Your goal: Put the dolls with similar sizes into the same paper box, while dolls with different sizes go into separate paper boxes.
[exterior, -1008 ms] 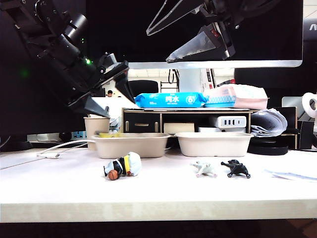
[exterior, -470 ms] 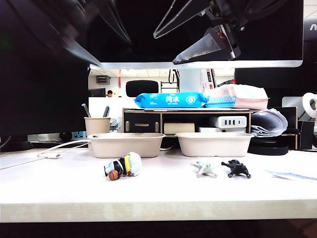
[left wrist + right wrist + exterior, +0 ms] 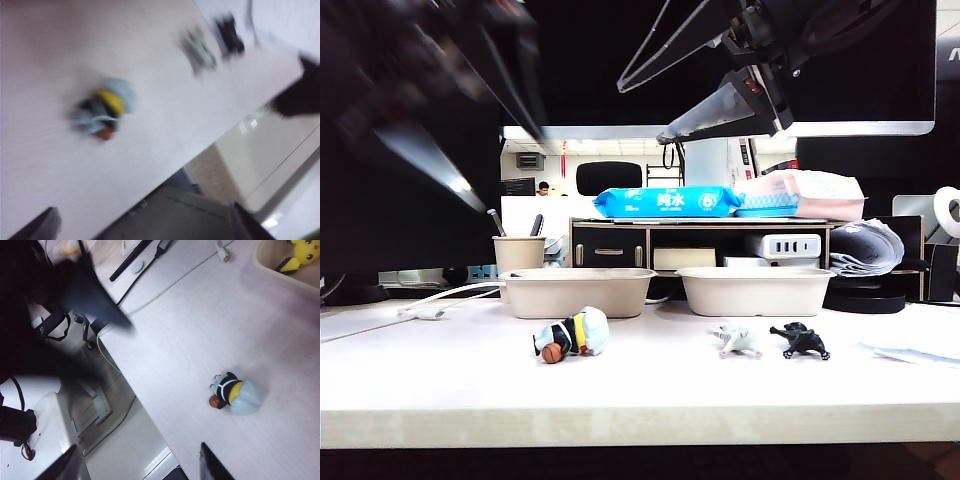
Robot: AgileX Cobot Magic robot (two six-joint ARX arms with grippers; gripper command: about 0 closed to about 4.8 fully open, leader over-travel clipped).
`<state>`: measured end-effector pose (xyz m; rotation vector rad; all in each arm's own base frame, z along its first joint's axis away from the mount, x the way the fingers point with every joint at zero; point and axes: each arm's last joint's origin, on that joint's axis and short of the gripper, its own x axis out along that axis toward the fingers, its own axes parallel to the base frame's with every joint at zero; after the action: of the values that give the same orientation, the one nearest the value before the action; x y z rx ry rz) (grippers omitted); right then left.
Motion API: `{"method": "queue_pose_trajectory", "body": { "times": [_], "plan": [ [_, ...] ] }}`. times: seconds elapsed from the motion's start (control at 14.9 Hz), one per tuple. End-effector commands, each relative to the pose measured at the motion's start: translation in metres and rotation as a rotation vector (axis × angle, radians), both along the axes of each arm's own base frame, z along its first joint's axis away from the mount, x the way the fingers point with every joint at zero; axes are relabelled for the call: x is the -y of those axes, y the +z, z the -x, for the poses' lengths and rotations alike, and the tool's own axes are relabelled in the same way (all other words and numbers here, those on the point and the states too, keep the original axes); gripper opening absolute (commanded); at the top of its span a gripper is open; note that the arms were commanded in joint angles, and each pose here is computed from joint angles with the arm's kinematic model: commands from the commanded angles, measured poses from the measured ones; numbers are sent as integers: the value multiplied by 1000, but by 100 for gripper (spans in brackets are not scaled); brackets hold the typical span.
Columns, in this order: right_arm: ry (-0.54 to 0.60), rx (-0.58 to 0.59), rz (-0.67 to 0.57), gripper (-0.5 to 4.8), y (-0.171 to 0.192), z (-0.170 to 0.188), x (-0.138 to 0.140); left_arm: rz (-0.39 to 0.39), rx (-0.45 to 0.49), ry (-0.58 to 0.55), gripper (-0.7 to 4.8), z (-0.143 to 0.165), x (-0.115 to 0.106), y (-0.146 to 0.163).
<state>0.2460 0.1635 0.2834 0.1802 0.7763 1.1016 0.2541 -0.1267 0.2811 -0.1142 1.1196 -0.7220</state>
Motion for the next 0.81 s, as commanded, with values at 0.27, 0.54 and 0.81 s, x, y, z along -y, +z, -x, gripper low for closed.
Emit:
{"method": "queue_pose_trajectory", "body": {
  "times": [0.27,0.54,0.81],
  "plan": [
    [19,-47,-2,306,1,3,6,-109,101,-116,479,-24,53,-75],
    [2,18,-37,306,16,7,14,-251,155,-148,479,-39,58,-107],
    [8,37,-53,306,21,10,16,-231,211,-150,479,-46,62,-112]
  ]
}}
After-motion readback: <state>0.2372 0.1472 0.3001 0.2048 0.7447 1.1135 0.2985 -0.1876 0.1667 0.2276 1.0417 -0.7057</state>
